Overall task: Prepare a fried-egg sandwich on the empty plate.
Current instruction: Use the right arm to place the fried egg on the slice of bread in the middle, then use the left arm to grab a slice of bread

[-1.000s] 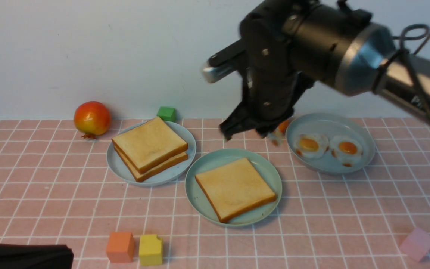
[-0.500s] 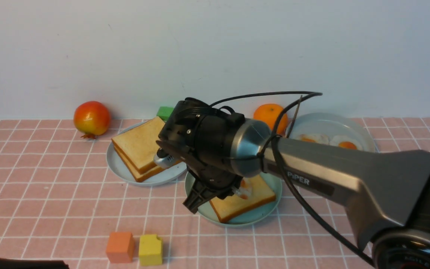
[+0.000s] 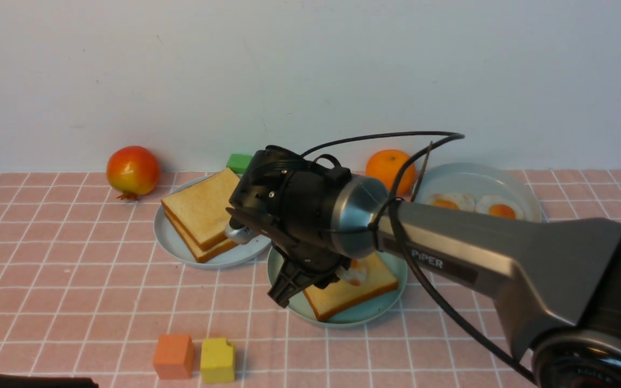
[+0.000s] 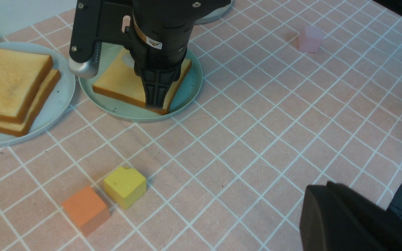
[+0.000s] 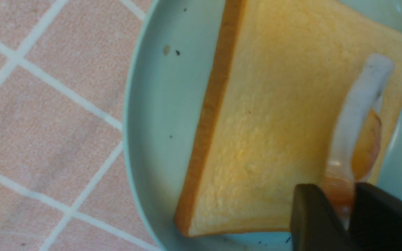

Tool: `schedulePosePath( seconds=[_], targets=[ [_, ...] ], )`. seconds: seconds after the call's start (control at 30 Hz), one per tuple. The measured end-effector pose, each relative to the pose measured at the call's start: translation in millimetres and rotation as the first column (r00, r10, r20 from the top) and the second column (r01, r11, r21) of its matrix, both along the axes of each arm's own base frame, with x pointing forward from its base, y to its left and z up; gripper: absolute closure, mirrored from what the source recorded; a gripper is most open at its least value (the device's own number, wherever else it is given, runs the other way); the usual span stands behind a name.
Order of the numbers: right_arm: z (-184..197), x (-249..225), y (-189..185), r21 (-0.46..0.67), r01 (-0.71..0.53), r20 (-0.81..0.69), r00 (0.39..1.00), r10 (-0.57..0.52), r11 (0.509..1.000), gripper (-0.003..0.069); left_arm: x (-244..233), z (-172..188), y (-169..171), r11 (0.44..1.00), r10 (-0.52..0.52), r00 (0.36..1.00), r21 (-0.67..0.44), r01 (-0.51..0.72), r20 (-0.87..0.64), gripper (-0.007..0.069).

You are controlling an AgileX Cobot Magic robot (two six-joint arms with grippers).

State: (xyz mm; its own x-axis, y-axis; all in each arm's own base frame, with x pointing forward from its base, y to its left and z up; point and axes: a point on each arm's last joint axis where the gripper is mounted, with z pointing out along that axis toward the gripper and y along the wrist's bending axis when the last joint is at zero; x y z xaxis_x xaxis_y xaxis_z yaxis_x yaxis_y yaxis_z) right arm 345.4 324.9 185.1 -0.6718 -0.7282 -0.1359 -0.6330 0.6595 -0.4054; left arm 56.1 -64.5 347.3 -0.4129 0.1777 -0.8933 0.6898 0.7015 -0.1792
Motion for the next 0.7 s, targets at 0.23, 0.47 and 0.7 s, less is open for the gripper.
schedulePosePath(
  seconds=[0.23,0.47,0.7],
  targets=[
    [9,-8,4,0.065,0.016,-0.039,0.999,-0.014,0.998,0.0102,-1,-1,0,1.000,-0.003,1.000,0.010,0.003,-0.011,0.0613],
    [99,-37,-1,0.237,-0.010,0.065,0.998,-0.005,0.972,0.0132,-1,-1,0,1.000,-0.003,1.000,0.011,0.004,-0.013,0.0613],
    [224,-96,-59,0.498,-0.048,0.156,0.987,-0.035,0.866,0.0454,15,-10,-10,0.997,0.083,0.981,0.011,-0.082,-0.173,0.0613]
  ],
)
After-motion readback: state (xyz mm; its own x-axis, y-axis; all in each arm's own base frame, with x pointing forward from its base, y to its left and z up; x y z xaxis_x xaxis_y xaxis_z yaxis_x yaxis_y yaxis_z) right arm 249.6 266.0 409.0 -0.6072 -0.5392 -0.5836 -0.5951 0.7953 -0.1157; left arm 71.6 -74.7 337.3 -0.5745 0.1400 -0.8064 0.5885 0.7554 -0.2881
